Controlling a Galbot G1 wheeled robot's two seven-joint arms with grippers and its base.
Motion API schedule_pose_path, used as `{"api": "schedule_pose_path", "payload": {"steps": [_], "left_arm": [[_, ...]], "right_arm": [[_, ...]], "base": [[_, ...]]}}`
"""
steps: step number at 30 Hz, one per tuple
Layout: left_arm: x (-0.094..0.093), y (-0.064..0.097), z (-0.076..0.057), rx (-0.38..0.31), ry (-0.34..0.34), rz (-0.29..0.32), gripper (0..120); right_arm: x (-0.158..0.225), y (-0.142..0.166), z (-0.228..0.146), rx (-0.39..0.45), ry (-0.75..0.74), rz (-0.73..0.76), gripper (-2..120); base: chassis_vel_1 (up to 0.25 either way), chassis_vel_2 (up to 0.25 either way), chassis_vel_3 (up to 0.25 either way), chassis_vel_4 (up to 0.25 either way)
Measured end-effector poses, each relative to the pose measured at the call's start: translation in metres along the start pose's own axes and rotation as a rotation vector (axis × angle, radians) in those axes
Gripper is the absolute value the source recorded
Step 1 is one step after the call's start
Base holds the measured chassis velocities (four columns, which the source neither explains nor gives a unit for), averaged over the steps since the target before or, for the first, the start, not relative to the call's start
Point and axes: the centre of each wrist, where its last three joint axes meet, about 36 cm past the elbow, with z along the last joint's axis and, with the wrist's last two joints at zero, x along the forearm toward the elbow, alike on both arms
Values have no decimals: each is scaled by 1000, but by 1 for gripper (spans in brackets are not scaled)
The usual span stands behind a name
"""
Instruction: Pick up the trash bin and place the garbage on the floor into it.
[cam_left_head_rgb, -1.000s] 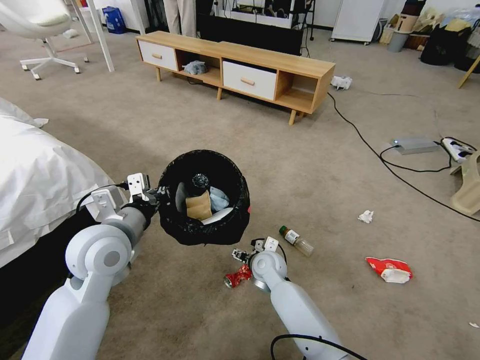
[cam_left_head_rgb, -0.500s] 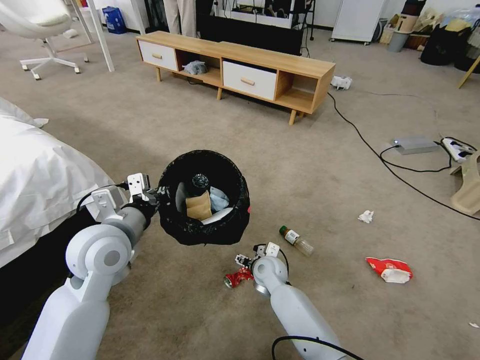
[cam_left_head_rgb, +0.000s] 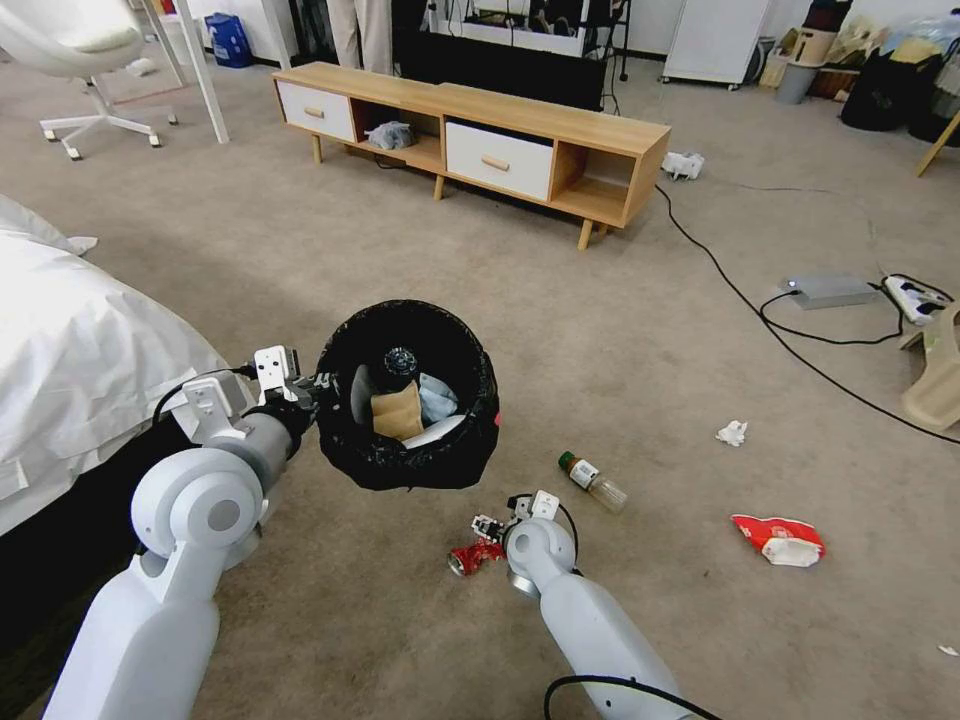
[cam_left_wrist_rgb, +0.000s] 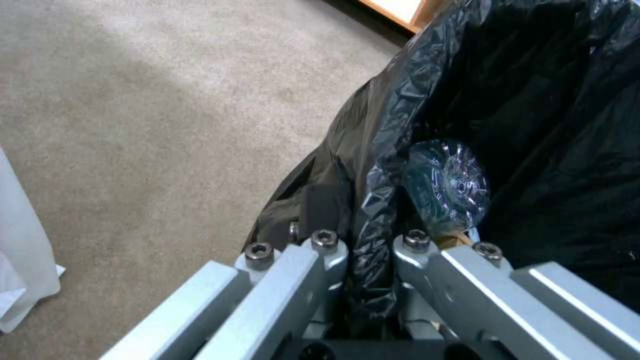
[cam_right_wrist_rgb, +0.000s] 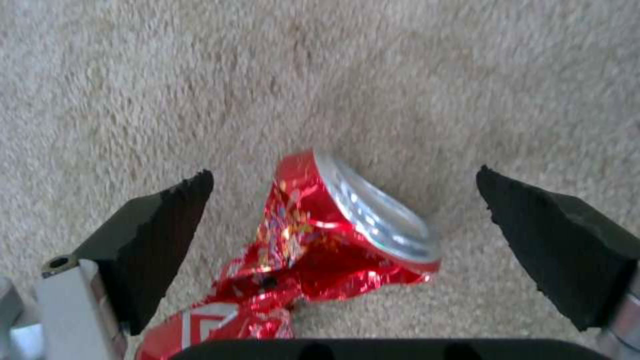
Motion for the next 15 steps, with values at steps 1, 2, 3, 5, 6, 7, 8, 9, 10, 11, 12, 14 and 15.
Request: {"api": "schedule_pose_path", "payload": {"steps": [1, 2, 3, 5, 6, 7, 8, 9, 10, 11, 12, 14, 15], "left_arm": [[0, 0, 0, 0, 0, 0, 0], [0, 0, 0, 1, 0, 0, 0], [0, 0, 0, 1, 0, 0, 0], [-1, 0, 0, 1, 0, 0, 0], [-1, 0, 0, 1, 0, 0, 0], [-1, 0, 0, 2, 1, 0, 0], [-1, 0, 0, 2, 0, 0, 0], [-1, 0, 0, 2, 0, 0, 0], [-2, -1, 0, 3, 0, 0, 0], [-2, -1, 0, 3, 0, 0, 0], [-2, -1, 0, 3, 0, 0, 0], [-2, -1, 1, 3, 1, 0, 0], [-2, 0, 1, 2, 1, -1, 0]], "right_arm": [[0, 0, 1, 3, 4, 0, 100], [0, 0, 3, 6, 7, -1, 100], [0, 0, 3, 6, 7, -1, 100], [0, 0, 5, 10, 12, 0, 100], [0, 0, 5, 10, 12, 0, 100], [0, -1, 6, 11, 13, 1, 100], [0, -2, 7, 12, 15, 3, 100], [0, -2, 7, 12, 15, 3, 100], [0, -3, 9, 14, 21, 6, 100], [0, -3, 9, 14, 21, 6, 100], [-1, -4, 11, 17, 23, 8, 100], [-1, -5, 12, 21, 25, 10, 100], [-1, -5, 12, 22, 24, 10, 100]], "base": [[0, 0, 0, 0], [0, 0, 0, 0], [0, 0, 0, 0], [0, 0, 0, 0], [0, 0, 0, 0], [0, 0, 0, 0], [0, 0, 0, 0], [0, 0, 0, 0], [0, 0, 0, 0], [0, 0, 0, 0], [0, 0, 0, 0], [0, 0, 0, 0], [0, 0, 0, 0]]}}
